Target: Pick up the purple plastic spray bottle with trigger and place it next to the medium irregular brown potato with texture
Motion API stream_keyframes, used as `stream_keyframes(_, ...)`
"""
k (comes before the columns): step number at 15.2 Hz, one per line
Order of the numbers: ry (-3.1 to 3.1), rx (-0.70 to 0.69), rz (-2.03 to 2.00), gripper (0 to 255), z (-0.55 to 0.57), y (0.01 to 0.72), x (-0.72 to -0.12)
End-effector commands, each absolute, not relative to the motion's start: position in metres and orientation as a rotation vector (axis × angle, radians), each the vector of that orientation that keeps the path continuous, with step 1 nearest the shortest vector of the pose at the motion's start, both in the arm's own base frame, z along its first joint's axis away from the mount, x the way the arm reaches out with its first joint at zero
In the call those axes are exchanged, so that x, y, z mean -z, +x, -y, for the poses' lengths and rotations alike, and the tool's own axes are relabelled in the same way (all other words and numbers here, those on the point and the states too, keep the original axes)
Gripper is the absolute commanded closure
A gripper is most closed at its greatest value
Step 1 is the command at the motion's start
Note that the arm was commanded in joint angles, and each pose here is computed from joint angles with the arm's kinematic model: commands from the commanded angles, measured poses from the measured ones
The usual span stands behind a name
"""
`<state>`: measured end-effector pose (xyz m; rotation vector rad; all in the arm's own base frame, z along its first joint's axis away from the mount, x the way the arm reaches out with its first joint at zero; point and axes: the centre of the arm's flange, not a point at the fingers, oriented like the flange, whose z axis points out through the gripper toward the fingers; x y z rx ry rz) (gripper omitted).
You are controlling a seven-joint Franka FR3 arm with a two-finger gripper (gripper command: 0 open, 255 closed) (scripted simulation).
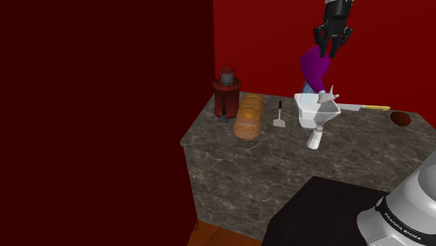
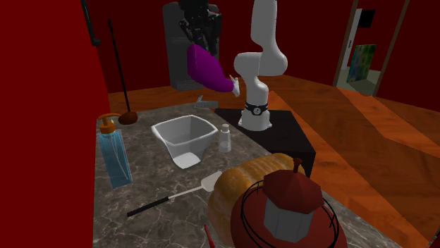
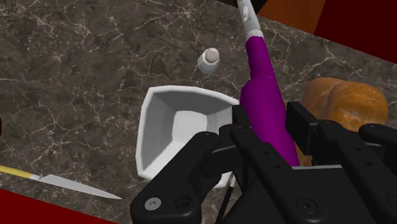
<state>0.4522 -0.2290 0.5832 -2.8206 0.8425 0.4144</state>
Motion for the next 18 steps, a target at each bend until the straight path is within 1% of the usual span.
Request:
stream_keyframes(1,-2.821,-0.415,-0.84,255,0.247,0.435,-0.578)
stream_keyframes(18,-2.821,-0.415,-0.84,255,0.414,0.295,-0.523)
